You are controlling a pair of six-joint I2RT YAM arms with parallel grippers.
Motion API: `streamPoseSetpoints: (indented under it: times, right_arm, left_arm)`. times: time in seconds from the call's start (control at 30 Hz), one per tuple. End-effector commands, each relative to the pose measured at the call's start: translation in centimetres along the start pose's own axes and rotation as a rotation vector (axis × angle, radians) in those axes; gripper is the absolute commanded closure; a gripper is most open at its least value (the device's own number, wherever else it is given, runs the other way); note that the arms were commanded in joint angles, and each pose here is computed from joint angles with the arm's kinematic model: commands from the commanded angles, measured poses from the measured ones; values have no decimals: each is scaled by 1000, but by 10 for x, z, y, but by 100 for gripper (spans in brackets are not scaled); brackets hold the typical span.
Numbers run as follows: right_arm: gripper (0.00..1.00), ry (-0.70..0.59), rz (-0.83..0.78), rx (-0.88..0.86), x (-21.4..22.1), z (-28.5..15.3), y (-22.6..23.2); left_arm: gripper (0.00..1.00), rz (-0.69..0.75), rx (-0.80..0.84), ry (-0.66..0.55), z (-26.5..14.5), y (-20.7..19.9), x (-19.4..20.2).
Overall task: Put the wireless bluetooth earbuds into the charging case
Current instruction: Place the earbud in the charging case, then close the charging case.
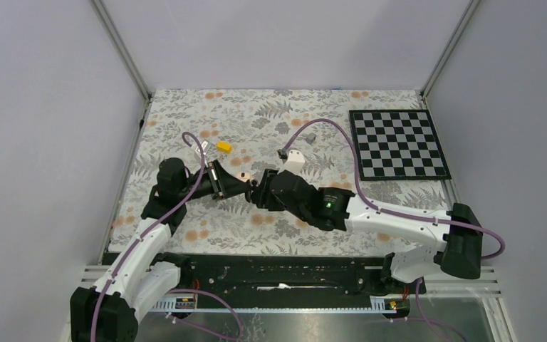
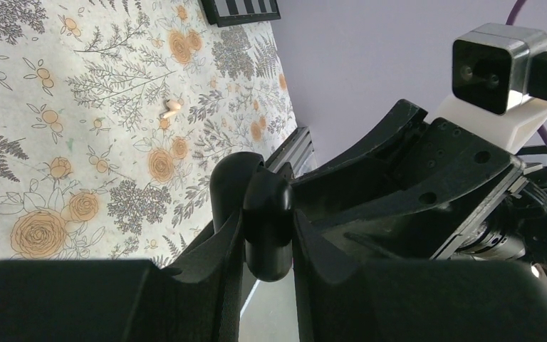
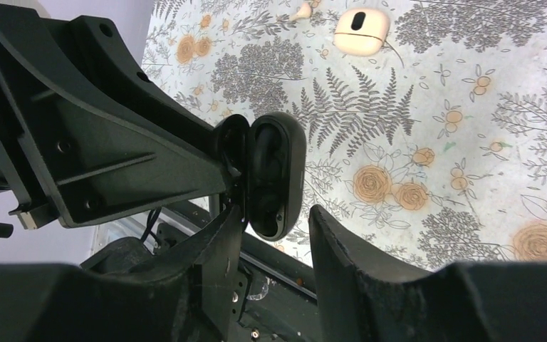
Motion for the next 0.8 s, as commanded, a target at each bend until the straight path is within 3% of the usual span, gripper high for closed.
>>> streamPoseSetpoints:
  times: [0.0,0.07,0.17,0.23,0.33,0.47,0.77]
  right_arm:
    - [51,-120,37,7,-30,-29,1]
    - [46,-152,45,13,-33,-40,-8]
    - [30,-191,36,24,-33,-56,-27]
    - [27,-187,43,55,-31,-61,-46]
    - [27,-109,129,65,-22,-56,-77]
    - [31,-48,254,-17,-13,-40,-100]
    - [34,12,339,-354,-12,8,-56]
  left_arm:
    - [100,47,31,6,0,-10,-3]
    - [100,49,28,9,0,-10,-3]
    - [100,51,29,17,0,-10,-4]
    - [100,45,30,35,2,-9,-4]
    - [100,20,51,74,5,-8,-4]
    - [100,18,197,111,4,-27,-2]
    - [100,-4,309,164,1,-51,2]
Point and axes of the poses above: each gripper's point midway between its finger pads, its own z axis out along the fingers, its own y axis along the line the jaws close on, x = y × z, the point moved 6 cm from there along -z, back along the fingers, and after that the axes turned 9 degrees about -z, right-handed, at the moved point
